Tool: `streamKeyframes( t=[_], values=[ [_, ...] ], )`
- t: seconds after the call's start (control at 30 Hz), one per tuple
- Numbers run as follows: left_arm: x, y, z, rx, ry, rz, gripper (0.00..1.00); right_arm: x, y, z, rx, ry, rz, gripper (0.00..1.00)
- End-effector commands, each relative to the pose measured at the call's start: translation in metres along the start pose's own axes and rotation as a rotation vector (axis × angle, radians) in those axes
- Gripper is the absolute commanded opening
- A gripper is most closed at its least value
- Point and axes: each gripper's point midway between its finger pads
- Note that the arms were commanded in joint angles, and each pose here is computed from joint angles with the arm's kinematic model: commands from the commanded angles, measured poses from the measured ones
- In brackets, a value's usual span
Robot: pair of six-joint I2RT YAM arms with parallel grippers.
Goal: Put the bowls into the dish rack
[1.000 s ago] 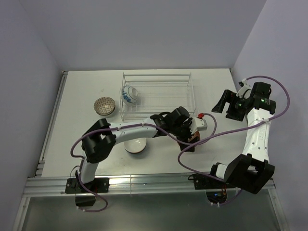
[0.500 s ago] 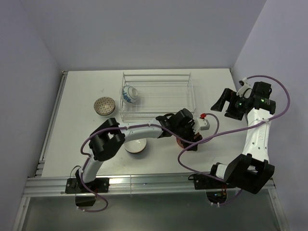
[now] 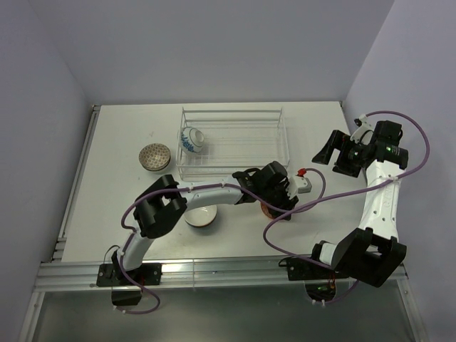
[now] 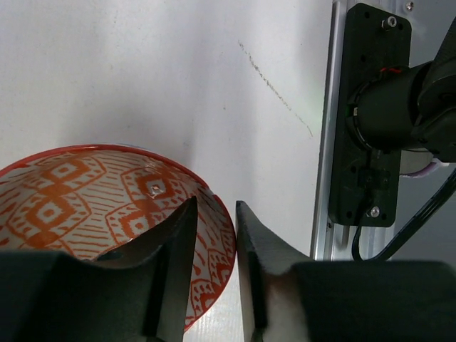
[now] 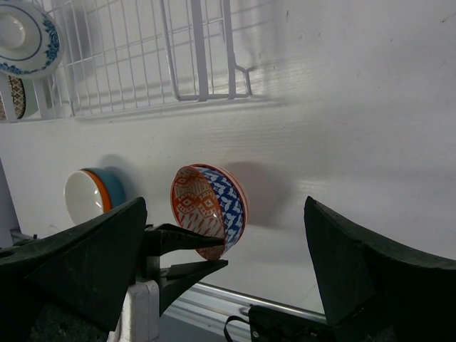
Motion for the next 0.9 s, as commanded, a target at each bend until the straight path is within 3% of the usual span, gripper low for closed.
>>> streamKeyframes(
  t=[0.0, 0.3, 0.87],
  values=[
    [-0.011, 0.018, -0.007, -0.032, -0.017, 0.007, 0.33, 0.004, 0.013, -0.006, -0.052, 0.008, -0.028, 0.98],
    [-0.023, 0.026, -0.032, -0.043, -0.010, -0.015, 0.01, 0.006, 0.015, -0.010, -0.053, 0.012, -0.044, 0.98],
    [-0.035, 0.039, -0.057, -0.082, -0.001, -0.003, 0.00, 0.011, 0.020, -0.014, -0.060, 0.027, -0.053, 0.98]
  ],
)
Point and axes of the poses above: each gripper's point midway between its finger pads, its own z axis out along the fingers, its own x axis along the line the jaws close on, y = z × x, and after that the axes turned 7 degrees about -z, right-handed
